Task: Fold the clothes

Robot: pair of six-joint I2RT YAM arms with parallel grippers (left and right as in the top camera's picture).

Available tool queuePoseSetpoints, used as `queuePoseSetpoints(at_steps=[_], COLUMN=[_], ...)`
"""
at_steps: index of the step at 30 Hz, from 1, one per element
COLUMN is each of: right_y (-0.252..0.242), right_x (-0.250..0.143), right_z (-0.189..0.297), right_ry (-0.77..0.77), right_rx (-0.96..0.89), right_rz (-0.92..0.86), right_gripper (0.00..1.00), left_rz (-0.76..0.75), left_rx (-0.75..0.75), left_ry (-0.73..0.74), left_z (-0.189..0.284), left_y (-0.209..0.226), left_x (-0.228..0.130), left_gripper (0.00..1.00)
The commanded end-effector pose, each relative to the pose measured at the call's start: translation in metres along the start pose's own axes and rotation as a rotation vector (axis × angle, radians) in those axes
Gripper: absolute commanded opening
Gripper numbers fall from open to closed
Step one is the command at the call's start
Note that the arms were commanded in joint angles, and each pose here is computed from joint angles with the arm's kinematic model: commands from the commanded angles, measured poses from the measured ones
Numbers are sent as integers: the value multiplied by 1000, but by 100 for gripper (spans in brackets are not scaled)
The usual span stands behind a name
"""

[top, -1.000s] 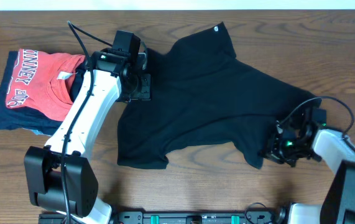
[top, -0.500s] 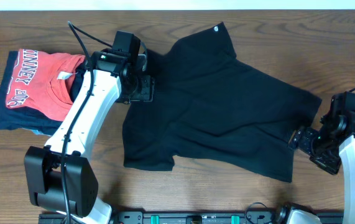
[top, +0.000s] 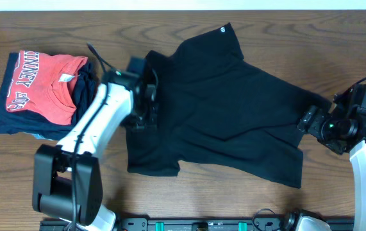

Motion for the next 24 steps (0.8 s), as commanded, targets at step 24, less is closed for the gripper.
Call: queuePoseSetpoints(at_steps=[24], right_y=[5], right_x=[51], right_z=[-24], right_ry=[-168], right_rx=[16], right_rz=[-88], right_gripper=[78], left_rz=[559], left_rx=[288], left_ry=[223], left_z=[-74], left_y=[99], left_x=[-94], left_gripper=[6])
Point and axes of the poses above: each gripper's point midway between its finger pads, its own z axis back along the fingers, its own y axis along the line the jaws close on, x = y × z, the point moved 6 cm from there along z, back along the fingers
